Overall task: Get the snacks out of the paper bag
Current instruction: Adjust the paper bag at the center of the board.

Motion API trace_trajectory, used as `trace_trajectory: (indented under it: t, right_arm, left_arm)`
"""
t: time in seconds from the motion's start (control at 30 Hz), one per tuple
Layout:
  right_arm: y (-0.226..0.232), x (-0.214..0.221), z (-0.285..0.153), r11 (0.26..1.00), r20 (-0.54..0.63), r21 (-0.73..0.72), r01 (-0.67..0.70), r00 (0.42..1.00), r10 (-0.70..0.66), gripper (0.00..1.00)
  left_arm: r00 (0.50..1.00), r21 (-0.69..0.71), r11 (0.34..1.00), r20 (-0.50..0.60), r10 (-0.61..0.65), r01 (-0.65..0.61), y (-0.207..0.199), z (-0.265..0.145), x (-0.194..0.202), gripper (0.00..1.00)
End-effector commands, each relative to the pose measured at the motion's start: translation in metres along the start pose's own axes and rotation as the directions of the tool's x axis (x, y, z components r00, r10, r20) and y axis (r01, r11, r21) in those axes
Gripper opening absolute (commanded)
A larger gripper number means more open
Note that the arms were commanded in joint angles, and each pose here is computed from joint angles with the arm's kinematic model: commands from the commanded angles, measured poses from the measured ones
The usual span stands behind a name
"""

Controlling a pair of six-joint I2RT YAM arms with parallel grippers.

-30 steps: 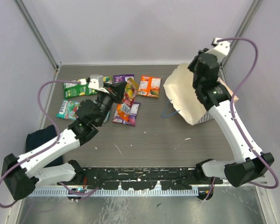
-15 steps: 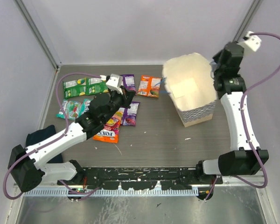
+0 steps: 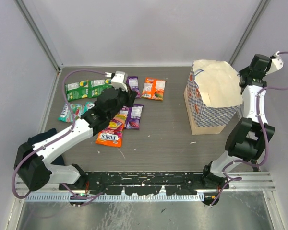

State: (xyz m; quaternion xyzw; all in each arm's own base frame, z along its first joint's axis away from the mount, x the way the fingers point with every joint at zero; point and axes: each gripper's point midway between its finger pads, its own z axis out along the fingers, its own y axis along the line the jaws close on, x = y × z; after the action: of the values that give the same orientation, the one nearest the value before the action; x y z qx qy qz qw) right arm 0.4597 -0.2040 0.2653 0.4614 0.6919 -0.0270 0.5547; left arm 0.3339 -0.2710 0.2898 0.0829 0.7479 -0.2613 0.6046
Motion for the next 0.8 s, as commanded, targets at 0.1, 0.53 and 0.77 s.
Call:
trace_trajectory:
  t: [0.1, 0.53, 0.77]
  right_arm:
    - [0.083, -0.073, -0.003, 0.97, 0.106, -0.241, -0.033, 0.993, 0.06, 0.0]
    - [0.131, -0.093, -0.095, 0.921, 0.2, -0.356, 0.158, 0.976, -0.09, 1.0]
    - [0.16, -0.088, -0.194, 0.885, 0.322, -0.388, 0.258, 0.937, -0.133, 1.0]
  left_arm:
    - [0.999, 0.032, 0.999, -0.019, -0.042, 0.042, -0.013, 0.021, 0.0, 0.0]
    - [0.994, 0.04, 0.998, -0.097, -0.052, 0.056, 0.0, 0.025, 0.011, 0.0]
    - [0.988, 0.042, 0.991, -0.089, -0.126, 0.13, 0.021, -0.003, -0.005, 0.01]
